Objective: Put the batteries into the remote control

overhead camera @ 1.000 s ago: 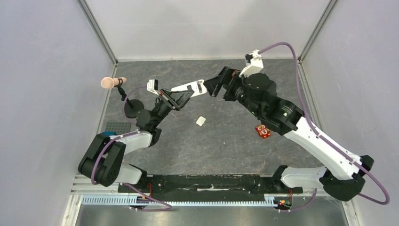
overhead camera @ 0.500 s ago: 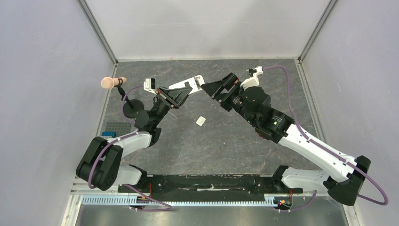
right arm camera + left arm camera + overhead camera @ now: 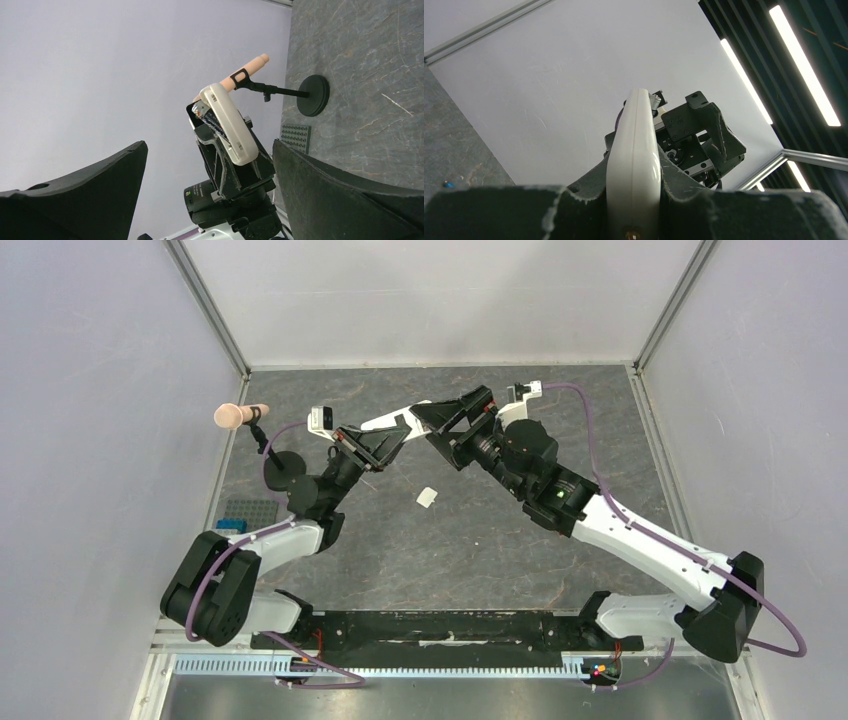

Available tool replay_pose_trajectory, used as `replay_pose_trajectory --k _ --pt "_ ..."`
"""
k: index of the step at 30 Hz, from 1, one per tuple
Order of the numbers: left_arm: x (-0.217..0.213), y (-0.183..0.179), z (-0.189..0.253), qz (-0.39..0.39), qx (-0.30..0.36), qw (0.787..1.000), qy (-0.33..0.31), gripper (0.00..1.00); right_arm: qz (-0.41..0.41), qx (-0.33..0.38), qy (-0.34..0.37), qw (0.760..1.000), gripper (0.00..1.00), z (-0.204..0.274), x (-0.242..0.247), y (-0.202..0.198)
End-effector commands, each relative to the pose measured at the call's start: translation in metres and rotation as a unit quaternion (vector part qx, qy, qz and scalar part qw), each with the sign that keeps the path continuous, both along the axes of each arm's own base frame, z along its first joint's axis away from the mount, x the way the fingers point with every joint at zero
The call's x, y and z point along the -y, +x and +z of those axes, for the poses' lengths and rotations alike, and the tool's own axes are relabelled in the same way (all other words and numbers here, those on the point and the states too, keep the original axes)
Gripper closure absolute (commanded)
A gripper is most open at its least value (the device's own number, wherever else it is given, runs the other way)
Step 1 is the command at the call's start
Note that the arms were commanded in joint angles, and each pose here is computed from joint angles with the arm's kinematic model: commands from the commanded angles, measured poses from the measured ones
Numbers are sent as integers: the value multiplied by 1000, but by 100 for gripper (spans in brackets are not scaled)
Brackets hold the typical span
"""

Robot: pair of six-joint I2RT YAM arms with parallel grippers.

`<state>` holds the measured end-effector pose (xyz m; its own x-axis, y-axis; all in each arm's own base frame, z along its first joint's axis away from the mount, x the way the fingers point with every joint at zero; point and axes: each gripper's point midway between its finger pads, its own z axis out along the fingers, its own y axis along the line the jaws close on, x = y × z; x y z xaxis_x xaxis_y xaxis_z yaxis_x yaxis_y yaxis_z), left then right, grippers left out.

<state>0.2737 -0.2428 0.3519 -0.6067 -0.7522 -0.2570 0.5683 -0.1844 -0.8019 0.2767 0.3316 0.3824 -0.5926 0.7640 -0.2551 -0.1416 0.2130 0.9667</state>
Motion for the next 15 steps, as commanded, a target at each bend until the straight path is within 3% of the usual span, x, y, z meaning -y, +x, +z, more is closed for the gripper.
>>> replay_pose_trajectory --k 1,15 --pt "-4 -19 34 -16 51 998 -26 98 -9 5 38 999 2 16 1 9" --pt "3 -22 26 -14 71 997 9 98 12 -23 54 998 8 3 -10 21"
